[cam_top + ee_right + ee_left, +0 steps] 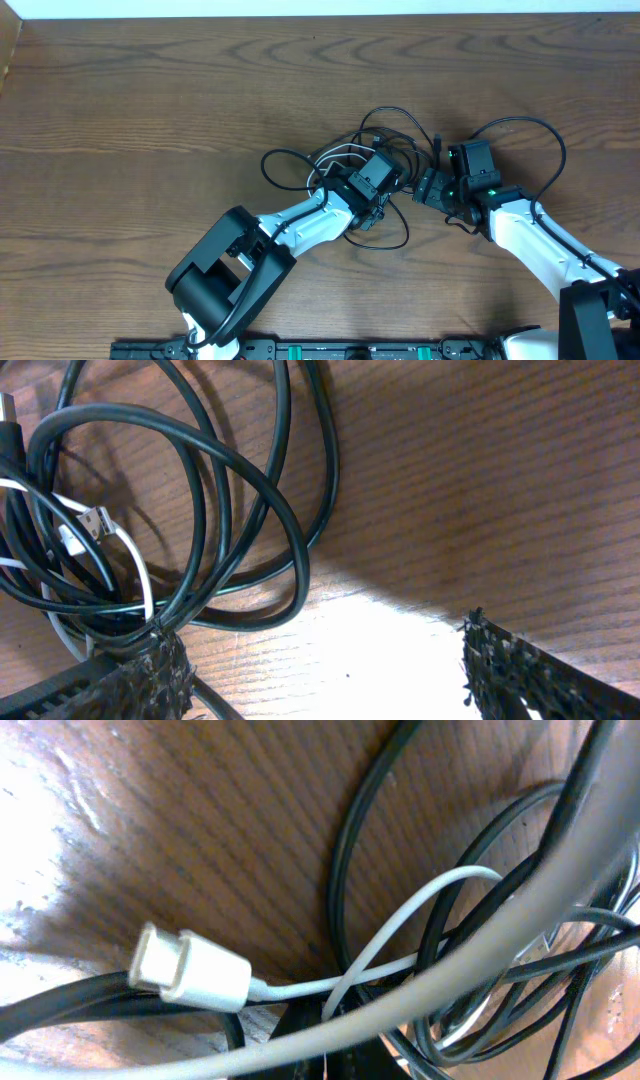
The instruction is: Untangle cables
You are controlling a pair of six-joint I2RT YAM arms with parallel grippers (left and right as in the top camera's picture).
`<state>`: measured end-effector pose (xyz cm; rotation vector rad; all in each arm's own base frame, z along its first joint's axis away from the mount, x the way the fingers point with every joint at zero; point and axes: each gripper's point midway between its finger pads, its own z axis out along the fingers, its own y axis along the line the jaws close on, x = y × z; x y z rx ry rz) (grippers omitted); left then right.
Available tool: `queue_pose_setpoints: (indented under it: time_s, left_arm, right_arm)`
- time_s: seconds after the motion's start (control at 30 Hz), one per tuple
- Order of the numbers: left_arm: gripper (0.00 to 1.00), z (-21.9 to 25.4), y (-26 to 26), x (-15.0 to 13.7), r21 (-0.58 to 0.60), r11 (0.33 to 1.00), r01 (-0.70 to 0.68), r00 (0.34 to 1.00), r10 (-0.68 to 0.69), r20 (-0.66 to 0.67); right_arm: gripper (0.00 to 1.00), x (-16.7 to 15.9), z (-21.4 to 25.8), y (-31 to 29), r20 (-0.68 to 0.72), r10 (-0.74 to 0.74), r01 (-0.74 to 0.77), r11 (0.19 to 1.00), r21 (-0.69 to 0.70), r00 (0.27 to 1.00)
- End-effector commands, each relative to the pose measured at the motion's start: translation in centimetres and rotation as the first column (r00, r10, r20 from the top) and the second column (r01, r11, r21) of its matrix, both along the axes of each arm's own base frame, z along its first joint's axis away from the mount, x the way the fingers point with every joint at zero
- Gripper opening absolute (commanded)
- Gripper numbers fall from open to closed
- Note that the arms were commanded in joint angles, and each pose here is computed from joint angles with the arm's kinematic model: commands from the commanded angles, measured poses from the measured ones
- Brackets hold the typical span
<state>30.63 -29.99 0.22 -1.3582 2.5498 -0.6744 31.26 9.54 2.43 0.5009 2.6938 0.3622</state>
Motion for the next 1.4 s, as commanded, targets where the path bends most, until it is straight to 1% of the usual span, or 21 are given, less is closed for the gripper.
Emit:
queue_pose_setpoints:
  time_s: [0.0,0.13,0.23,0.3,0.4,0.53,0.67,0.7,0.8,0.83,0.9,0.93,0.97,1.0,1.03,1.07,1.13,1.2,1.3,1.33,1.37]
  left_arm:
    - [0.07,-0.5,0.8,0.0,0.064,0.996,0.062,0.998,-0.063,0.021]
    - [0.08,2.9,0.4,0.7,0.083,0.981,0.176,0.974,-0.185,0.128]
    - [0.07,6.3,0.2,1.1,0.096,0.964,0.249,0.940,-0.264,0.217]
    - [0.07,7.4,0.1,1.1,0.098,0.959,0.267,0.928,-0.283,0.244]
    - [0.07,8.1,0.3,0.8,0.094,0.959,0.268,0.927,-0.284,0.247]
    - [0.07,8.0,0.4,0.5,0.096,0.957,0.274,0.928,-0.289,0.233]
    - [0.07,8.2,-0.1,0.2,0.066,0.953,0.296,0.926,-0.303,0.227]
    - [0.07,8.5,-0.4,-0.1,0.048,0.949,0.312,0.922,-0.315,0.227]
    - [0.08,9.6,-0.5,-0.2,0.051,0.937,0.346,0.902,-0.347,0.256]
    - [0.07,10.2,-0.5,-0.2,0.049,0.935,0.350,0.897,-0.350,0.270]
    - [0.07,11.3,-0.5,-0.2,0.042,0.935,0.352,0.890,-0.348,0.294]
    - [0.08,11.8,-0.5,-0.2,0.041,0.933,0.357,0.884,-0.352,0.307]
    - [0.08,12.9,-0.5,-0.3,0.044,0.929,0.369,0.870,-0.361,0.334]
    - [0.07,13.6,-0.3,-0.4,0.047,0.925,0.377,0.861,-0.369,0.349]
    - [0.07,14.5,-0.2,-0.5,0.053,0.920,0.388,0.849,-0.379,0.369]
    - [0.08,14.9,-0.1,-0.5,0.058,0.918,0.393,0.841,-0.384,0.380]
    - [0.07,16.5,0.7,-0.3,0.112,0.909,0.401,0.807,-0.408,0.427]
    - [0.07,17.3,2.2,-0.1,0.160,0.917,0.367,0.805,-0.399,0.440]
    - [0.07,18.6,7.0,0.5,0.254,0.939,0.230,0.838,-0.324,0.438]
    - [0.08,19.3,9.8,0.7,0.296,0.943,0.155,0.854,-0.278,0.439]
    - [0.08,19.8,11.2,0.8,0.313,0.943,0.116,0.861,-0.252,0.442]
  right_arm:
    - [0.85,0.1,-0.2,-0.3,-0.002,-0.013,0.013,1.000,-0.015,1.000]
    - [0.88,0.0,-0.1,-0.1,-0.004,-0.009,0.009,1.000,-0.005,1.000]
    - [0.88,0.1,0.2,1.1,-0.003,0.013,-0.013,0.998,0.060,1.000]
    - [0.86,0.2,0.3,1.5,-0.012,-0.025,0.026,0.994,0.104,1.000]
    - [0.85,0.6,0.4,1.8,-0.015,-0.083,0.085,0.987,0.138,0.996]
    - [0.84,1.7,0.8,2.7,0.016,-0.121,0.116,0.976,0.183,0.993]
    - [0.79,1.9,0.0,3.5,0.014,-0.110,0.106,0.977,0.184,0.994]
    - [0.79,1.5,-0.9,3.6,-0.015,-0.118,0.119,0.977,0.176,0.993]
    - [0.82,0.9,-3.1,3.8,-0.098,-0.180,0.195,0.963,0.184,0.979]
    - [0.81,0.7,-3.7,4.3,-0.127,-0.181,0.204,0.958,0.204,0.975]
    - [0.74,0.4,-4.6,5.2,-0.168,-0.155,0.193,0.950,0.245,0.974]
    - [0.60,0.1,-5.1,5.7,-0.188,-0.138,0.185,0.947,0.264,0.972]
    - [0.25,-0.3,-5.8,5.8,-0.215,-0.130,0.186,0.946,0.265,0.968]
    - [0.06,-0.6,-6.2,5.7,-0.227,-0.128,0.186,0.949,0.255,0.965]
    - [0.01,-0.8,-6.4,5.6,-0.236,-0.124,0.184,0.951,0.248,0.964]
    - [0.01,-0.9,-6.5,5.5,-0.239,-0.120,0.179,0.953,0.243,0.964]
    - [0.01,-0.8,-6.2,5.1,-0.212,-0.080,0.130,0.964,0.233,0.974]
    - [0.01,-0.5,-5.7,4.4,-0.193,-0.073,0.116,0.968,0.224,0.978]
    - [0.01,-0.1,-4.6,0.3,-0.167,-0.136,0.160,0.977,0.140,0.976]
    - [0.01,-0.1,-3.9,-2.8,-0.154,-0.199,0.212,0.975,0.072,0.968]
    - [0.01,-0.2,-3.6,-4.4,-0.147,-0.236,0.244,0.969,0.038,0.961]
